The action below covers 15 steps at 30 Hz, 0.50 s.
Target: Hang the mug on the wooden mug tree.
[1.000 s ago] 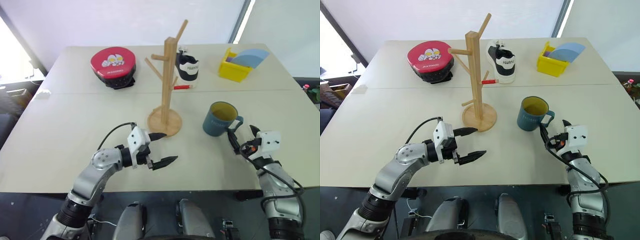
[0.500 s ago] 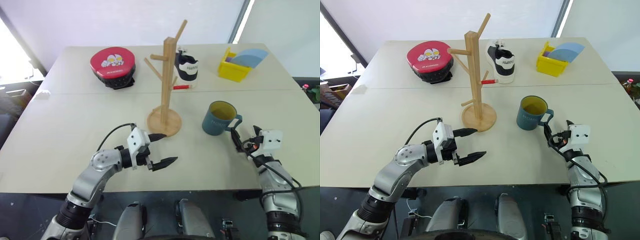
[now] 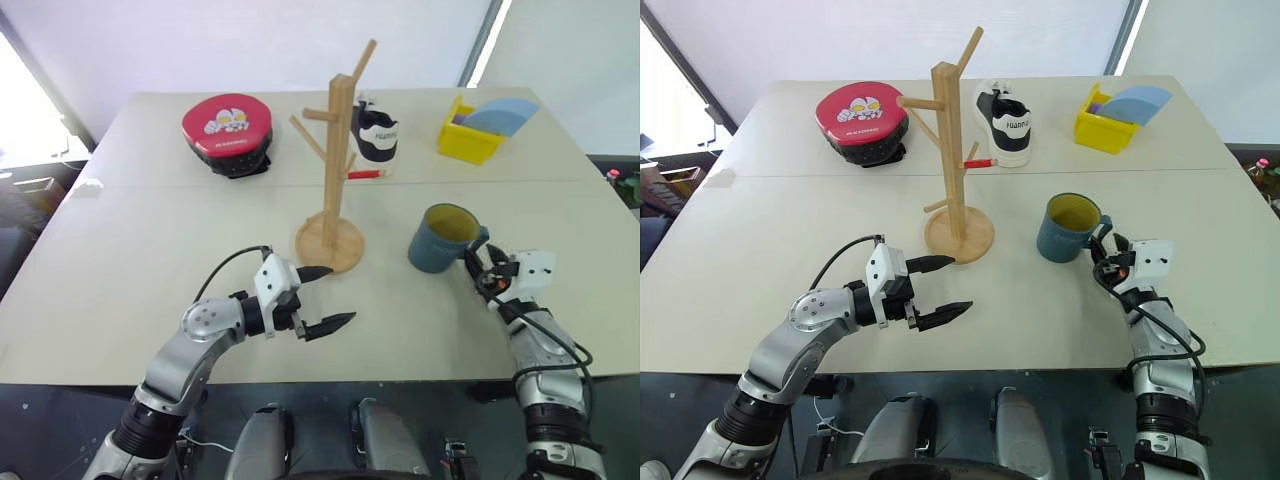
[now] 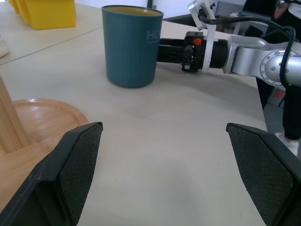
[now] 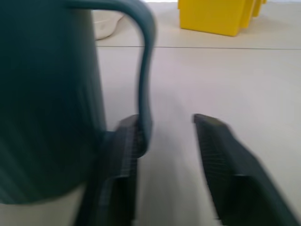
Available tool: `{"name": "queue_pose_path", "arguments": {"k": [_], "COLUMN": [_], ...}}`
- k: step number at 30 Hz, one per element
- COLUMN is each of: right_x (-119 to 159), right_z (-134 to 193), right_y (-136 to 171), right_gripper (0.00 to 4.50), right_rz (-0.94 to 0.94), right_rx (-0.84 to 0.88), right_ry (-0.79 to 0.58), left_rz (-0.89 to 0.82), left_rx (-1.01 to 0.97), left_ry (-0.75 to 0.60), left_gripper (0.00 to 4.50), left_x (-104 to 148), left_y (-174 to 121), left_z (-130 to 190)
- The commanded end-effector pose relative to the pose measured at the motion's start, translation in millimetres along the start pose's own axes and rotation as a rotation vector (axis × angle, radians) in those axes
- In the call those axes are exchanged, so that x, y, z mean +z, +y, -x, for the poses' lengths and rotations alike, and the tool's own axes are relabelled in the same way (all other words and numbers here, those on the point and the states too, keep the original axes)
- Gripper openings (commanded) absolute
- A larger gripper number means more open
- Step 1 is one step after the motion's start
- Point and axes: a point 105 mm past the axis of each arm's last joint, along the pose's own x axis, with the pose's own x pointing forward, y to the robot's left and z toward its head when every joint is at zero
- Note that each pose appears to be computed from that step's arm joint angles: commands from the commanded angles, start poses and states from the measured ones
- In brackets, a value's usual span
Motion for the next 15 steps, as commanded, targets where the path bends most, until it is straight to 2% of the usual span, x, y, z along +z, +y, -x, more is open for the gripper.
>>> {"name": "queue_pose_path", "arguments": {"k": [1,5,9,15], "right_x": [11.4,18.6,33.6,77.0], "right_z": [-3.1,-1.1,2.5,18.8], "right_y": [10.5,21.0,46.7,111.5], "right_gripper": [0.07,0.07,0.07,0.07], "right_rz": [-0.024,-0.004,0.126,0.512], "right_rx": [0.055,0.110,0.244,0.571], "right_ry": [-0.045,-0.066,-0.081,-0.170], "left_rz": [-0.035,-0.030,-0.032,-0.029], "left_rx": [-0.006,-0.004,0.013,0.132], "left_ry": [-0.047,-0.050,-0.050,-0.001], "left_gripper": [4.50,4.50,4.50,4.50], "left_x": [14.0,14.0,12.9,-0.3], "left_y": [-1.9,-2.6,0.2,24.7], "left_z": [0.1,0.2,3.0,28.9]}}
